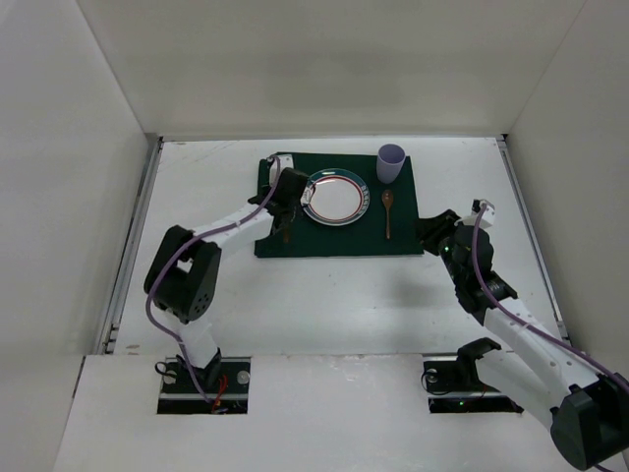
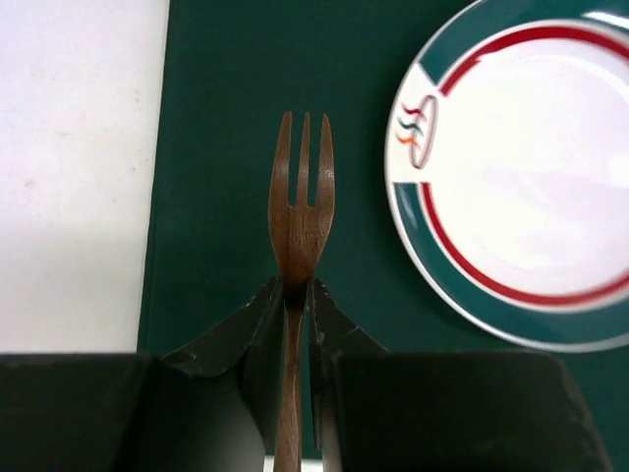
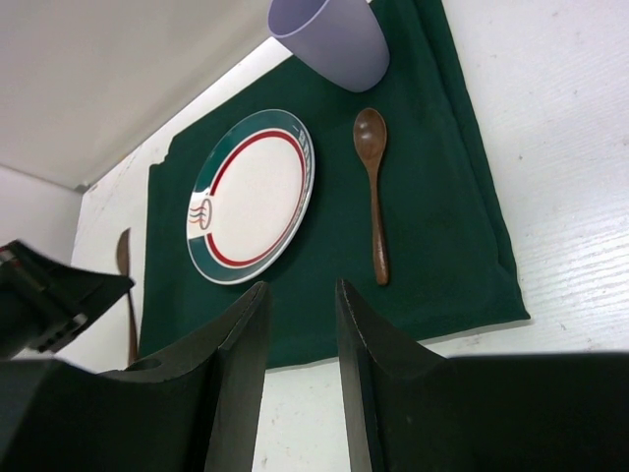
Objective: Set the dinner table for one person
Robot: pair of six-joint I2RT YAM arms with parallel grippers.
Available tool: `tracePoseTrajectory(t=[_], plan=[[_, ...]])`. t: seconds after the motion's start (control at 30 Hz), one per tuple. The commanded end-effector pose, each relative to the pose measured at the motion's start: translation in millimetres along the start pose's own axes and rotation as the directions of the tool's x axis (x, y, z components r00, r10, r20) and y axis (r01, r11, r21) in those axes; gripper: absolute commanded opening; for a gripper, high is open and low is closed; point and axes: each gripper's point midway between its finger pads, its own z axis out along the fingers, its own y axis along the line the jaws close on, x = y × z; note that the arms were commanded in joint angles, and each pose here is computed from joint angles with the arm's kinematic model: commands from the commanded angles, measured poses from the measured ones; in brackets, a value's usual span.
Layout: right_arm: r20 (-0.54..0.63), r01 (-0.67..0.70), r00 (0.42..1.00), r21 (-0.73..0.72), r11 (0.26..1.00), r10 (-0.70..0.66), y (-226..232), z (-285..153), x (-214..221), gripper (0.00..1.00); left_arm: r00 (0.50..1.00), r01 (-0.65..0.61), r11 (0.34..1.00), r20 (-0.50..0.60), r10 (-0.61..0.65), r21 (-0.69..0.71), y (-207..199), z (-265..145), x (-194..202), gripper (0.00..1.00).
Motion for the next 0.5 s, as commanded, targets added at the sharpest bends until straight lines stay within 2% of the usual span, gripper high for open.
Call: tracePoseTrajectory(t=[0.0, 0.47], plan=[[0.059, -0.005, 0.998, -0.072, 0.997, 0.010, 25.4, 0.6, -22.1, 0.39, 0.998, -0.066, 0.997, -0.009, 0.066, 0.028, -6.4, 13.2, -11.2, 0.06], [0.052, -0.002, 0.999, -0.071, 0.997, 0.005, 26.0, 3.2, -19.5, 0.39, 0.995, -0.086, 0.996, -0.052, 0.087, 0.016, -8.2, 49.5, -1.8, 0.06]])
